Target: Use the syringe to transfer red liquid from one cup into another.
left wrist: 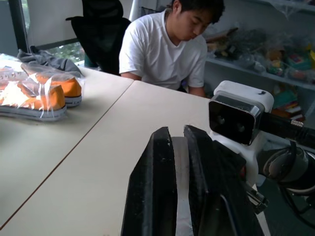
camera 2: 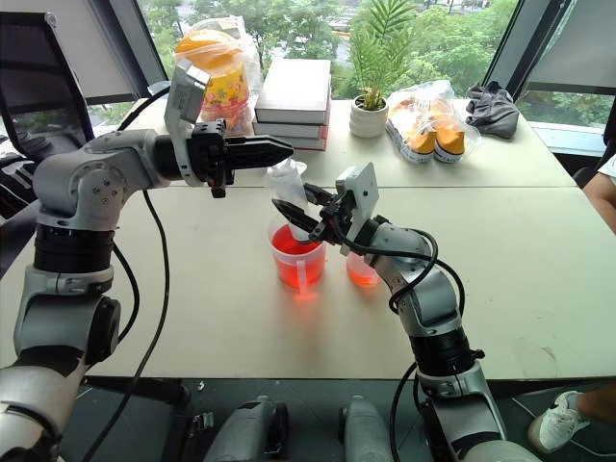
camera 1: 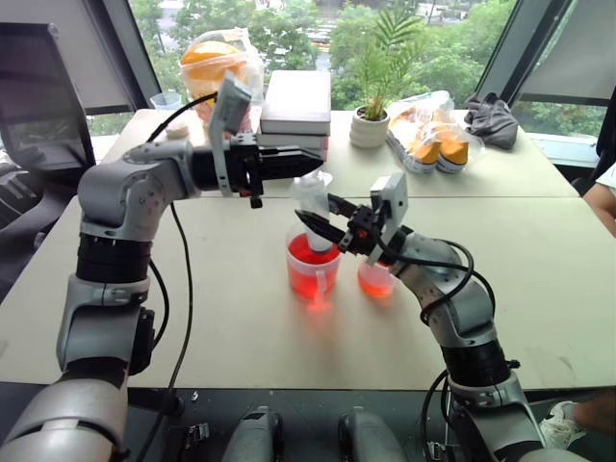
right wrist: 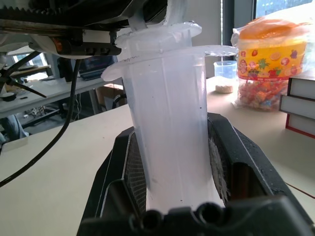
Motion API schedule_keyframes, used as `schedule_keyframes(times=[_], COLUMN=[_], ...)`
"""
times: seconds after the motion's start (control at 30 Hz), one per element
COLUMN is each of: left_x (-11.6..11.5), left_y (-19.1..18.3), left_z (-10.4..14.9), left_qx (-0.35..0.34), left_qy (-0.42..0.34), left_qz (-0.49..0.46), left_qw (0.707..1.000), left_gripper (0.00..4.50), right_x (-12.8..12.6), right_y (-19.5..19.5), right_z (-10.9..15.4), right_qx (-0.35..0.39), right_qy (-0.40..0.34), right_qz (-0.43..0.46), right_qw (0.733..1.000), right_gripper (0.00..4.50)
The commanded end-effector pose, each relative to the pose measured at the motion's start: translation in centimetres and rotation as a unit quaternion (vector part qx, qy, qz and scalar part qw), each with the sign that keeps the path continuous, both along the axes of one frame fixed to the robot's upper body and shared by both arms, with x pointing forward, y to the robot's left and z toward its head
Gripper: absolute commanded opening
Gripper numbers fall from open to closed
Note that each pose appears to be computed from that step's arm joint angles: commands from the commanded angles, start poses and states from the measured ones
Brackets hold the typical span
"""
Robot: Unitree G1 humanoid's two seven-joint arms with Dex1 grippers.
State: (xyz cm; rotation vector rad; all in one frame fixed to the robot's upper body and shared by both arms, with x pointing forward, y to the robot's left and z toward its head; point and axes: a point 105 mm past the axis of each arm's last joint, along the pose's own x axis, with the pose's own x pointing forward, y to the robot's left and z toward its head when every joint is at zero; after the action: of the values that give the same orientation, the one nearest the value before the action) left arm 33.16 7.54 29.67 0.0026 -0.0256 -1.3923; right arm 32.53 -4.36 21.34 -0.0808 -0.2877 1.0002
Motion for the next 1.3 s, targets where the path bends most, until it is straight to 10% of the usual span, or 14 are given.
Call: schedule_keyframes(times=[0.03,1.3], left_x=[-0.8,1.7], left_y=[0.1,1.9], left_z=[0.7,6.1], left_qx=[0.007,-0.015], left_qy=[-0.022,-0.107], left_qz=[-0.009,0.062], left_qw=[1.000,0.992], left_gripper=[0.03,0.03], right_x=[-0.3,0.5], right_y=[0.0,0.2], right_z=[1.2,-2.7], right_qx=[0.007,-0.016], right_qy=[-0.015,0.076], right_qz=[0.005,0.026], right_qw=[1.000,0.997], right_gripper=[1.38,1.38])
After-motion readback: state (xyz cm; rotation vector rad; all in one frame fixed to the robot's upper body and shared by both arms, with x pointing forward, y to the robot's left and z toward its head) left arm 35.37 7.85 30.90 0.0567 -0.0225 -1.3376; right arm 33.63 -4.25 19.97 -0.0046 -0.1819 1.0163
